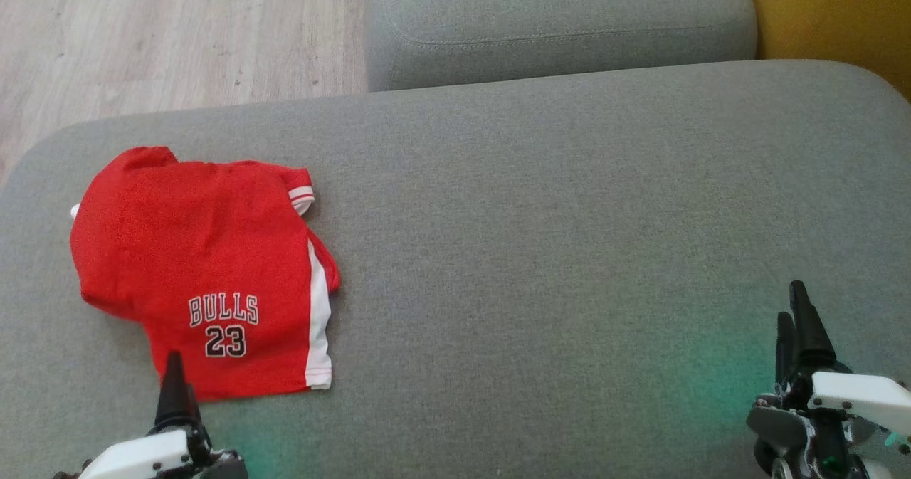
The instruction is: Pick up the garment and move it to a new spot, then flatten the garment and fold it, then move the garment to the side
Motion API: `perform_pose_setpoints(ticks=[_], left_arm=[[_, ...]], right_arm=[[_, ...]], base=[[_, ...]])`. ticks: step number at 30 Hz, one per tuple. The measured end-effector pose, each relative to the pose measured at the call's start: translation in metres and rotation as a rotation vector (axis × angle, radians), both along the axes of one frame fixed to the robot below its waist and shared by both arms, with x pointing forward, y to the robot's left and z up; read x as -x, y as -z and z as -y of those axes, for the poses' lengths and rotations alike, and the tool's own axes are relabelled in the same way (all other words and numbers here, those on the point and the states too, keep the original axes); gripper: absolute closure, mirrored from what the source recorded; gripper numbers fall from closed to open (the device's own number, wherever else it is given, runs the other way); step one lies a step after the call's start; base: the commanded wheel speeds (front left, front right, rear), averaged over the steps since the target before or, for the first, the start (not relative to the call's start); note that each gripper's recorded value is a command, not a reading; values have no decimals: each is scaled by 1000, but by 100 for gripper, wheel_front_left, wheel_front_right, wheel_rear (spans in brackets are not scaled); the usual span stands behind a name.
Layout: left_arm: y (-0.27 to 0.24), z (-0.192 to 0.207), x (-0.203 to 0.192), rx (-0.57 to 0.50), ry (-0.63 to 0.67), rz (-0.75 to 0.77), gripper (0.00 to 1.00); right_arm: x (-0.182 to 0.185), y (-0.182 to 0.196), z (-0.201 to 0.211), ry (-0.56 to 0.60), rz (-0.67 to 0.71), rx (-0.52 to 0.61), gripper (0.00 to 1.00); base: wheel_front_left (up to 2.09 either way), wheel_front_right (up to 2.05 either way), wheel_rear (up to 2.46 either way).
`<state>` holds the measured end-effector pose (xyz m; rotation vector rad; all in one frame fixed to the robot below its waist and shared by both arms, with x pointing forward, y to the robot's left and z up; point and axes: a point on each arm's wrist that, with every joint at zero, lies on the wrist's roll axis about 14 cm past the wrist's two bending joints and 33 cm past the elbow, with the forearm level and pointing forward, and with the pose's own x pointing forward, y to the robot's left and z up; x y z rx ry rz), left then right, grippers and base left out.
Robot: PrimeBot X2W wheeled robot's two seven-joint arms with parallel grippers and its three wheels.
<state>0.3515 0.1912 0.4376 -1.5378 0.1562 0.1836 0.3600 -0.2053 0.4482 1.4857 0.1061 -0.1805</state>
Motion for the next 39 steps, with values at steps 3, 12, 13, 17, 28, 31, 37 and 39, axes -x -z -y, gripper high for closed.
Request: perform_pose_setpoints(ticks=[3, 12, 13, 17, 28, 31, 37, 39], left_arm=[[-2, -2, -1, -16, -8, 5, 0], [-10, -14, -3, -108, -31, 27, 0], [-12, -14, -4, -121, -31, 33, 0], [-19, -15, -6, -164, -29, 51, 0], [-48, 2, -17, -420, 38, 114, 0], [-52, 8, -19, -474, 59, 130, 0], [-57, 20, -20, -585, 97, 153, 0], [-58, 23, -20, -620, 109, 158, 0]], right_arm=[[-1, -3, 1, 0, 7, 30, 0], [-6, -18, 1, -24, 43, 207, 0], [-7, -21, 1, -31, 49, 231, 0], [-10, -27, 0, -42, 66, 302, 0], [-13, -44, -15, -111, 114, 615, 0], [-13, -45, -16, -119, 116, 667, 0], [-14, -46, -20, -138, 124, 775, 0], [-14, -47, -21, -145, 128, 811, 0]], base=[[0, 0, 0], [0, 0, 0], [0, 0, 0], [0, 0, 0], [0, 0, 0], [0, 0, 0], [0, 0, 0], [0, 0, 0]])
